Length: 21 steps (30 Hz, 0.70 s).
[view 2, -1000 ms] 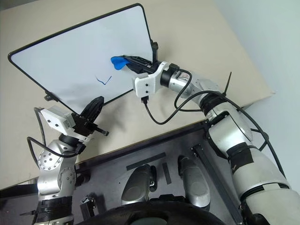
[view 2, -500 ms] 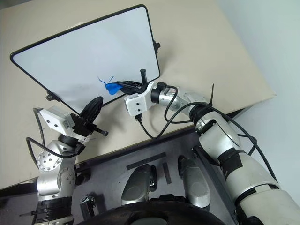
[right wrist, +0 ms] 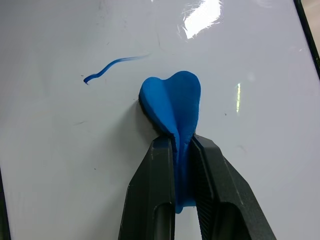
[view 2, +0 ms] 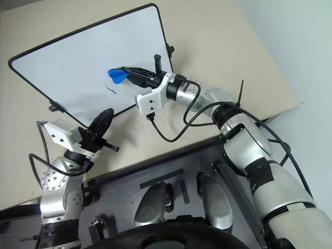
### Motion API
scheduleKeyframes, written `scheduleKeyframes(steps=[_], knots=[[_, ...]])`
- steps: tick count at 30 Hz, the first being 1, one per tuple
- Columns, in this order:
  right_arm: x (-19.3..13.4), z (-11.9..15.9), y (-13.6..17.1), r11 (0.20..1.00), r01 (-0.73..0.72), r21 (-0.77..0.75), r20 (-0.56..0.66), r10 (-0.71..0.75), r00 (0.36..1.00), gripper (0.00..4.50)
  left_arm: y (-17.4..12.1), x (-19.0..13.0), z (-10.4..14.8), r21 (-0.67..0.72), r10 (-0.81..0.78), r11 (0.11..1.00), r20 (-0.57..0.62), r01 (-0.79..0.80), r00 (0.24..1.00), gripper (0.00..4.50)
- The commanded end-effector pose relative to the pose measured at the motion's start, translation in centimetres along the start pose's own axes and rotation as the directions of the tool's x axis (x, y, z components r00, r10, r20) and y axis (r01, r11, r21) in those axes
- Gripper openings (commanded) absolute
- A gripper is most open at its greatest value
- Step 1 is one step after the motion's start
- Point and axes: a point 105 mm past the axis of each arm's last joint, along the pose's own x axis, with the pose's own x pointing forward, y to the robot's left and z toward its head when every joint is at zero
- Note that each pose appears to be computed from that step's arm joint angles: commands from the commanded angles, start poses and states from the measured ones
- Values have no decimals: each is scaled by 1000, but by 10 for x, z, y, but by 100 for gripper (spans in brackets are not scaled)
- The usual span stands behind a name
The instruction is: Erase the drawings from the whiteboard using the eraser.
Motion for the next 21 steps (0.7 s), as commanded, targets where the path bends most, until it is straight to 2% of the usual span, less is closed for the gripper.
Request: scheduleKeyframes(steps=[1, 7, 16, 21], knots=[[0, 4, 25, 997, -74, 38, -2, 75, 997, 29, 1, 0, 14, 32, -1, 999, 44, 0, 999, 0], [1, 10, 36, 992, -119, 50, 18, 119, 993, 29, 1, -2, 14, 34, 3, 999, 39, -4, 999, 0], [13, 14, -27, 997, 71, -40, 59, -68, 996, 29, 1, -1, 13, 30, 0, 1000, 41, -1, 999, 0], [15, 23, -31, 996, 80, -46, 98, -75, 992, 29, 1, 1, 13, 28, -5, 1000, 42, 3, 999, 0]])
